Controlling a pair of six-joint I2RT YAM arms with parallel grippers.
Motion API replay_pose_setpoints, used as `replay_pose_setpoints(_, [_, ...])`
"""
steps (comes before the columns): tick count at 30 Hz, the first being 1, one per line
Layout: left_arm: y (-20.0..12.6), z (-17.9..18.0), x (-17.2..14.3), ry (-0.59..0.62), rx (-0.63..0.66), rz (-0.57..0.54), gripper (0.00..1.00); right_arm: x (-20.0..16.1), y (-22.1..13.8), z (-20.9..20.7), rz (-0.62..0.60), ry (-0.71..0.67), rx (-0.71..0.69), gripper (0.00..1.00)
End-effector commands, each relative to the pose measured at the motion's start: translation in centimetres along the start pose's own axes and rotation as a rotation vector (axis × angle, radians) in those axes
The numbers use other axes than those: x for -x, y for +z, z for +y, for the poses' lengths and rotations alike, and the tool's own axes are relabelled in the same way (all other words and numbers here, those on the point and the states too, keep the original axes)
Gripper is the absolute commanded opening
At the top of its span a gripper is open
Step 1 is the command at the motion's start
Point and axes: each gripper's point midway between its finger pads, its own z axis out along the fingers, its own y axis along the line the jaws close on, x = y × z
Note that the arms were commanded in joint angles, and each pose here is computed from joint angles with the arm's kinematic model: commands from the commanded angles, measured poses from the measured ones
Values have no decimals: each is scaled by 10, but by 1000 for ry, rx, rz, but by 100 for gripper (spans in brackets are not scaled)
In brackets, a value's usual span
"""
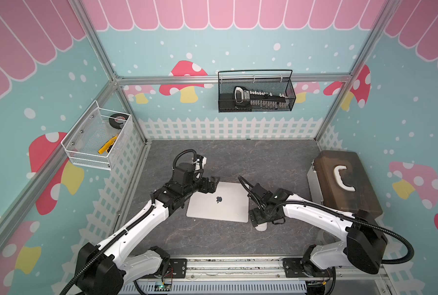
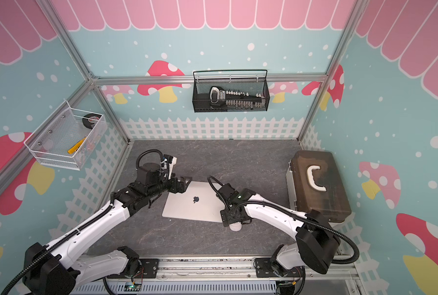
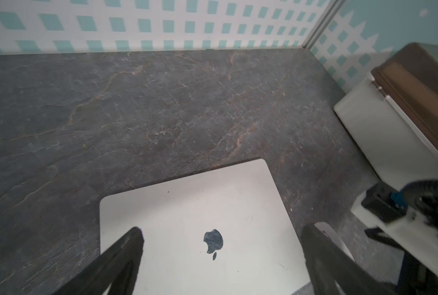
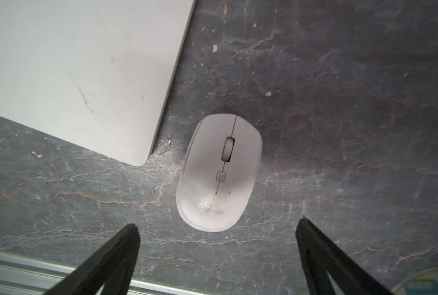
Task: Insert the wireless mouse receiver into the laptop
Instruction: Pick up the mouse from the center of the board.
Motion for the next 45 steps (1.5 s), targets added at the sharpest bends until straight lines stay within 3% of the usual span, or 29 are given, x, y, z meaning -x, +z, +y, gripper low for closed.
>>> replay_pose_setpoints(1, [-5,29,12,-90,150,-77,95,-17,13,-4,49,55,-52,93])
replay_pose_setpoints(6, [-4,9,9,-14,39,-36,95,-22,28,1,72,55,-54,90])
replay_pose_setpoints(11, [-2,0,4,-12,-15,-19,94,-19,41,3,69,60,-62,85])
replay_pose_setpoints(25, [-3,-24,3,6,-152,15,92,-5,47,3,-39,76,-45,53])
replay_pose_setpoints(30, [-4,-39,7,15,-230,27,92,6,28,3,-102,42,-9,47])
replay_pose_setpoints(35, [-8,-67,11,-6,-379,76,92,30,-17,6,-244,-45,94,45])
replay_pose_setpoints(40, [0,-90,4,-126,-499,256,90,49,-59,9,-411,-197,131,46])
replay_pose_setpoints(45, [16,-106,-10,-294,-569,418,86,63,-79,13,-500,-236,139,47])
